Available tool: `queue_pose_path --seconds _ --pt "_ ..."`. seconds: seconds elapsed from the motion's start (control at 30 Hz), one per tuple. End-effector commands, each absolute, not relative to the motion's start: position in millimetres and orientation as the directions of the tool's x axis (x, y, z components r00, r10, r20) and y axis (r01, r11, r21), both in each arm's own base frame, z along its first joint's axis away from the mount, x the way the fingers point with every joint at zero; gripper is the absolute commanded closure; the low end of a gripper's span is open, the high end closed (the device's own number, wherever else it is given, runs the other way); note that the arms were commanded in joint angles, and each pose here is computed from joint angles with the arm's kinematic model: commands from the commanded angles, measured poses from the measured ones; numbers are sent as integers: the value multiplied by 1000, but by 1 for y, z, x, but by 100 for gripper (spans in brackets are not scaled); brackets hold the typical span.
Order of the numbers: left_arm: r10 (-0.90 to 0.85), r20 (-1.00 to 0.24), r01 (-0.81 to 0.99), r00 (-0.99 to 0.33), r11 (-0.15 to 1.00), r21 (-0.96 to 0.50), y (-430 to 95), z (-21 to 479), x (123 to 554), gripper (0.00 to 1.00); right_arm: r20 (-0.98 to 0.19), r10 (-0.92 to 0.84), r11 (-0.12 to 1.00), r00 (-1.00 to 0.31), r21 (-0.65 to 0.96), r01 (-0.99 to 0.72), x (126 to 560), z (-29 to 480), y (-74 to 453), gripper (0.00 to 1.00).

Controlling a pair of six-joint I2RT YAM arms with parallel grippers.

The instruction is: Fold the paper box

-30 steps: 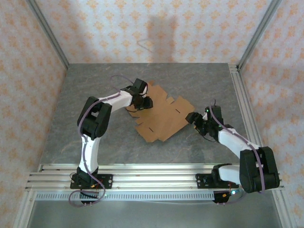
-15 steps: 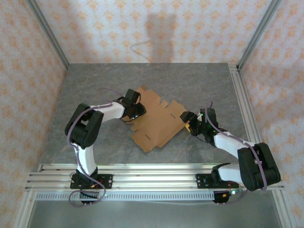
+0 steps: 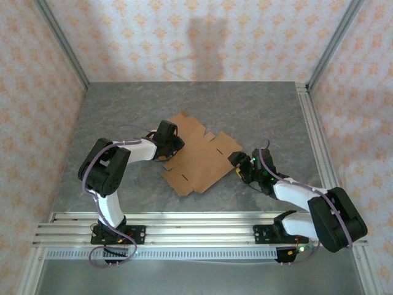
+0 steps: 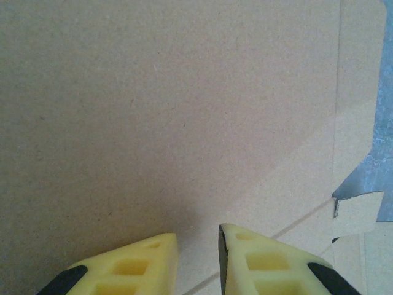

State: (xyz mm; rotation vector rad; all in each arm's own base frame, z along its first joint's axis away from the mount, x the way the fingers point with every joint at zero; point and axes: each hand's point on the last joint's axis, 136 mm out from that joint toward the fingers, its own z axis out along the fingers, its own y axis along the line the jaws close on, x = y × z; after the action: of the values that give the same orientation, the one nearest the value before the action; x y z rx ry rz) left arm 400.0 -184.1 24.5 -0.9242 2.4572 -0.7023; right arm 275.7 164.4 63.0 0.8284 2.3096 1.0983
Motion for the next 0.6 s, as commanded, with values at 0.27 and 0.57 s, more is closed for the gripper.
queue_pose_path --seconds 0.27,0.57 --pt "-730 -195 -532 -655 629 -566 -175 16 389 74 -184 706 516 -684 795 318 272 73 159 28" --pt "-725 -194 -526 -661 633 -569 -177 17 387 74 -116 709 473 -695 809 348 274 56 187 36"
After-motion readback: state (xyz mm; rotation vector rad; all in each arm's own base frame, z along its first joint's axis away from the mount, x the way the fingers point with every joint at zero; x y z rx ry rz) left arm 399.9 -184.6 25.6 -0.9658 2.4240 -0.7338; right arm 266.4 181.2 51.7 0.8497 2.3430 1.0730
